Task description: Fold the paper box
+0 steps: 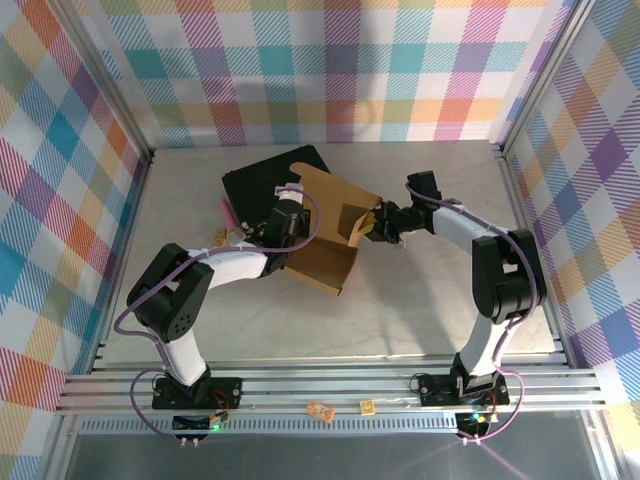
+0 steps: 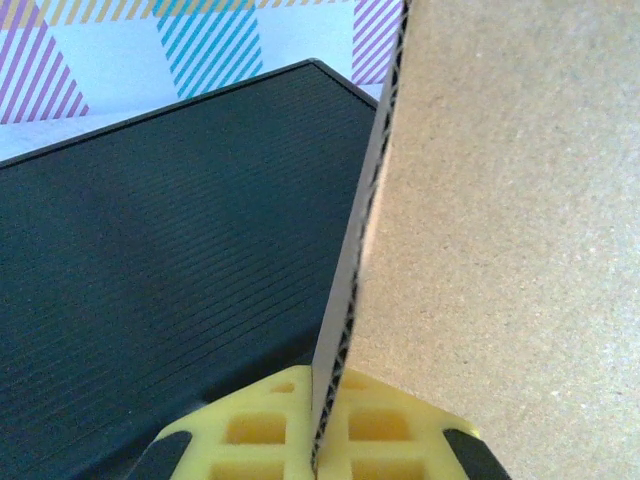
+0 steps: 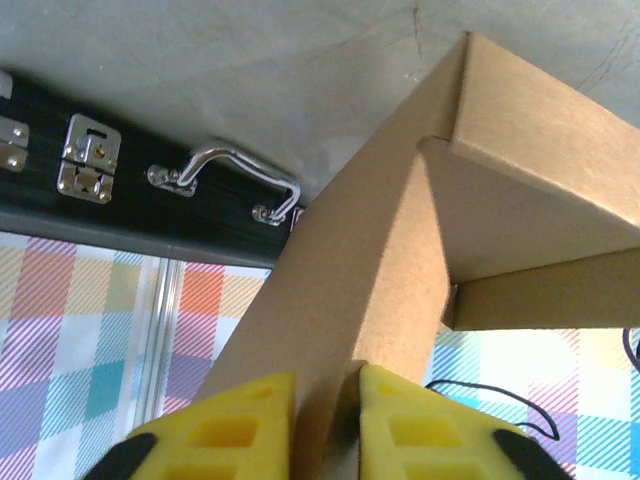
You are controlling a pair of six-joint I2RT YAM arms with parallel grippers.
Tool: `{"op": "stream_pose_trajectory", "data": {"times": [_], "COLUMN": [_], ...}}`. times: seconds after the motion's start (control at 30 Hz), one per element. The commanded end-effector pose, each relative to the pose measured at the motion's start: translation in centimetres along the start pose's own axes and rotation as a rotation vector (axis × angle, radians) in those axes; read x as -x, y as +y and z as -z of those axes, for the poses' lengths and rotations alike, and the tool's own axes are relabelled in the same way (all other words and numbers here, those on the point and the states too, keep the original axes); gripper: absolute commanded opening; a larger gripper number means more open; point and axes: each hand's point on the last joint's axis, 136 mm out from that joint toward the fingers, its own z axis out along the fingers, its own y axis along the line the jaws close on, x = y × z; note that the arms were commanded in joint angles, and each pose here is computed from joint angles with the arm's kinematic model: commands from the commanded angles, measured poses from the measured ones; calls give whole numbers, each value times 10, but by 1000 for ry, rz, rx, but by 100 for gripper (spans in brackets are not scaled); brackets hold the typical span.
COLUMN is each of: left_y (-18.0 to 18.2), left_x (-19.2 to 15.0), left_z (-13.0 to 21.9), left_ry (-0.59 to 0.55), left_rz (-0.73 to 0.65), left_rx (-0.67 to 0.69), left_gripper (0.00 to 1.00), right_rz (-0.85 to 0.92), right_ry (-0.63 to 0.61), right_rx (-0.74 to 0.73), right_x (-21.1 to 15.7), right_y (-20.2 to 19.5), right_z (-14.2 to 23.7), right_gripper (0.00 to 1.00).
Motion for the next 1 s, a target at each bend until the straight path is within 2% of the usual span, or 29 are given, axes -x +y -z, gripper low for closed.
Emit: {"op": "stream_pose_trajectory", "data": {"times": [0.0, 0.07, 0.23, 0.27, 0.3, 0.37, 0.47, 0.6, 0.73, 0.83, 0.9, 0.97], "left_y": [-68, -67, -64, -63, -61, -57, -47, -39, -21, 10, 35, 59], "left_x": [9, 10, 9, 8, 7, 6, 15, 50, 68, 61, 68, 82], "left_z": [18, 20, 29, 32, 34, 40, 56, 89, 116, 128, 127, 128], "left_ry": [-33, -30, 0, 9, 29, 58, 86, 113, 245, 405, 414, 369], "left_rz": [36, 39, 52, 60, 70, 97, 167, 394, 689, 974, 1165, 1267], "left_rx": [-281, -282, -290, -292, -286, -276, -253, -276, -236, -142, -118, -85], "left_gripper": [0, 0, 19, 25, 37, 55, 67, 82, 80, 69, 65, 60], "right_rz": [6, -2, -1, -3, -4, -3, 20, 93, 178, 216, 231, 233], "right_ry": [54, 42, 19, 8, -5, -11, -20, -46, -50, -64, -82, -98], "right_rx": [22, 25, 43, 49, 55, 60, 67, 70, 55, 20, -3, -6], "right_x": [-31, -29, -25, -23, -22, -21, -19, -13, -9, -6, -4, 1], "right_y": [10, 10, 14, 13, 13, 14, 17, 26, 34, 32, 28, 25], "right_z": [-14, -14, -13, -13, -11, -11, -9, -1, 8, 14, 16, 16], "right_gripper": [7, 1, 0, 0, 0, 0, 0, 0, 0, 0, 0, 0]}}
